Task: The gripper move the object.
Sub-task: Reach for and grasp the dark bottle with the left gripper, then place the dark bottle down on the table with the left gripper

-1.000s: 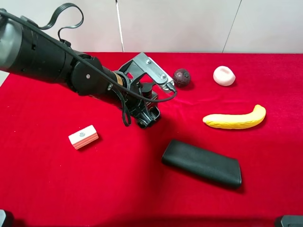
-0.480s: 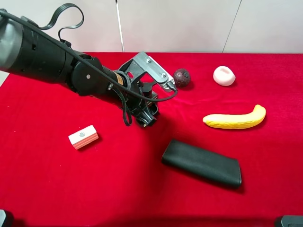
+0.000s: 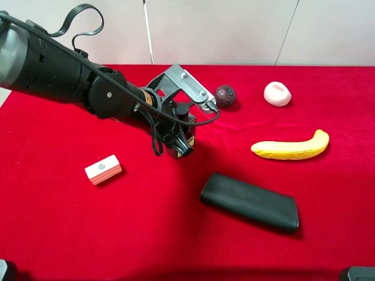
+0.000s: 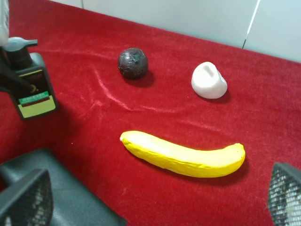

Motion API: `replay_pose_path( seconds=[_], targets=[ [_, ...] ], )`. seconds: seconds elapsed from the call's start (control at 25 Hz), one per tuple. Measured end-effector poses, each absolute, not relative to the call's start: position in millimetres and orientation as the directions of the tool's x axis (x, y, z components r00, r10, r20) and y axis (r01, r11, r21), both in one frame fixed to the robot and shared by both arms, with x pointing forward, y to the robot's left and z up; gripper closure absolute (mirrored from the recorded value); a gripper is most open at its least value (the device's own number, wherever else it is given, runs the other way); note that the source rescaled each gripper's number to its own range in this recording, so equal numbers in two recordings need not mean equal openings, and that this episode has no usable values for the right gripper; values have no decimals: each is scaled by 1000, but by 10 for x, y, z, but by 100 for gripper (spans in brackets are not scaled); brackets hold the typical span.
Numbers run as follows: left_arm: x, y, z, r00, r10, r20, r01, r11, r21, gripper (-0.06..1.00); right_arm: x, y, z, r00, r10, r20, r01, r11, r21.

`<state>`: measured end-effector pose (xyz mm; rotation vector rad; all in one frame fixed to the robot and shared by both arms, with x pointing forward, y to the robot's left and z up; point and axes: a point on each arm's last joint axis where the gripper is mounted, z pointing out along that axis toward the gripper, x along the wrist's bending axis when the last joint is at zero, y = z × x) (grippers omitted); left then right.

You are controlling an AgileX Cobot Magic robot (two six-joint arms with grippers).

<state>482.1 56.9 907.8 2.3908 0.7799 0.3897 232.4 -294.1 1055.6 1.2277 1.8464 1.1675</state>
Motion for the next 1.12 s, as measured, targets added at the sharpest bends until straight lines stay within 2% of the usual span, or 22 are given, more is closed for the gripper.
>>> replay_pose_path(
  seconds=[0.04,1.12],
  targets=[
    [4820,569,9078,786,612,90,441,-656,613,94,2324,-2941,10556,-372,928,-26,375,175,910],
    [4819,570,9077,784,614,87,444,-655,612,94,2324,-2941,10556,-372,928,-26,375,175,910]
  ],
)
